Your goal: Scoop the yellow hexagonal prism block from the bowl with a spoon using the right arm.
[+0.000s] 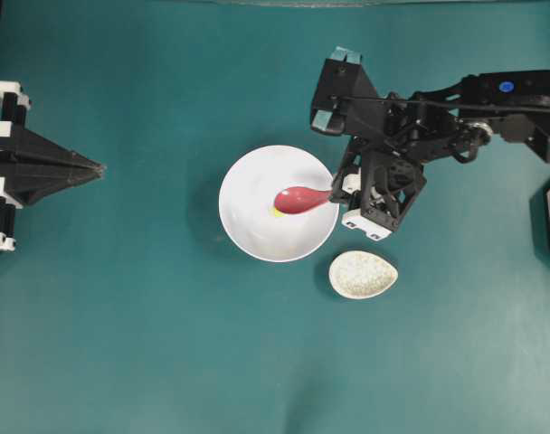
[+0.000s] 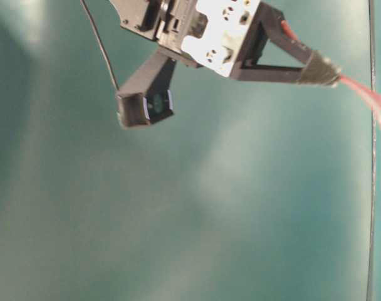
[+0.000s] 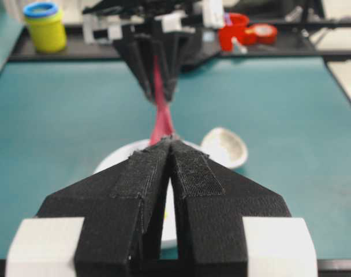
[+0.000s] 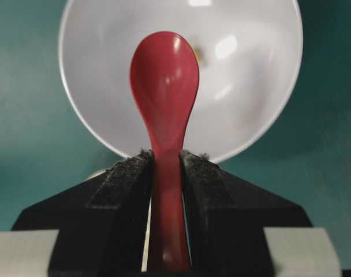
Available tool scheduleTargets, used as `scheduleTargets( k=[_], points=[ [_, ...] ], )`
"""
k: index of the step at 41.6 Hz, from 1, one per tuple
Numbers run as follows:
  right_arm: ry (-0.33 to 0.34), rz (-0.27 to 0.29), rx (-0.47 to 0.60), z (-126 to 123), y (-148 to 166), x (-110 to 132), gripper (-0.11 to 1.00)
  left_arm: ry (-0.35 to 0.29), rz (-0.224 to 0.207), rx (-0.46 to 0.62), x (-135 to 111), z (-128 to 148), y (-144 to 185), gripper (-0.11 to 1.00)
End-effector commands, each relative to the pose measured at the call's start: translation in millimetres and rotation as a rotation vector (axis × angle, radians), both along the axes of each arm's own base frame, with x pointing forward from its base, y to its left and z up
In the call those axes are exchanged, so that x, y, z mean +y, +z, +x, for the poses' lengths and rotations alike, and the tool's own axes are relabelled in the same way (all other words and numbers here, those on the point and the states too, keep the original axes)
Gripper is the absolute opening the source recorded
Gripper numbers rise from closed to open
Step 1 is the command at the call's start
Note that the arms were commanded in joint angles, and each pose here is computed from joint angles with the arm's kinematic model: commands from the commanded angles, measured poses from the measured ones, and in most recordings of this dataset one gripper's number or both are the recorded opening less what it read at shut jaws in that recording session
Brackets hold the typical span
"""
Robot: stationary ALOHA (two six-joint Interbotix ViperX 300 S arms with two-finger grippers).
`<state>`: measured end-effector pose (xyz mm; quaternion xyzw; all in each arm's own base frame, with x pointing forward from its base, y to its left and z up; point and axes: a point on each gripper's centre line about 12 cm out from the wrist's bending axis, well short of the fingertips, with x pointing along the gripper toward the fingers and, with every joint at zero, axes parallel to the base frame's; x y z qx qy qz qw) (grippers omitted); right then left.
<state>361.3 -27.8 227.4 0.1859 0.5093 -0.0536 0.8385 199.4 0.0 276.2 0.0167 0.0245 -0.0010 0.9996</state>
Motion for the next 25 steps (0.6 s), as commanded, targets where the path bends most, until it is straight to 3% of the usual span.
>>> scheduleTargets(
  k=[1, 7, 25],
  points=[
    [-0.001, -0.01, 0.008, 4, 9, -2, 0.23, -0.001, 0.003, -0.015, 0, 2, 5, 0.0],
    [0.005, -0.014, 0.071, 7, -1, -2, 0.23, -0.002, 0.003, -0.014, 0, 2, 5, 0.0],
    [0.028, -0.013, 0.124, 23, -22, 4, 0.23, -0.001, 0.003, -0.012, 0, 2, 5, 0.0]
  ],
)
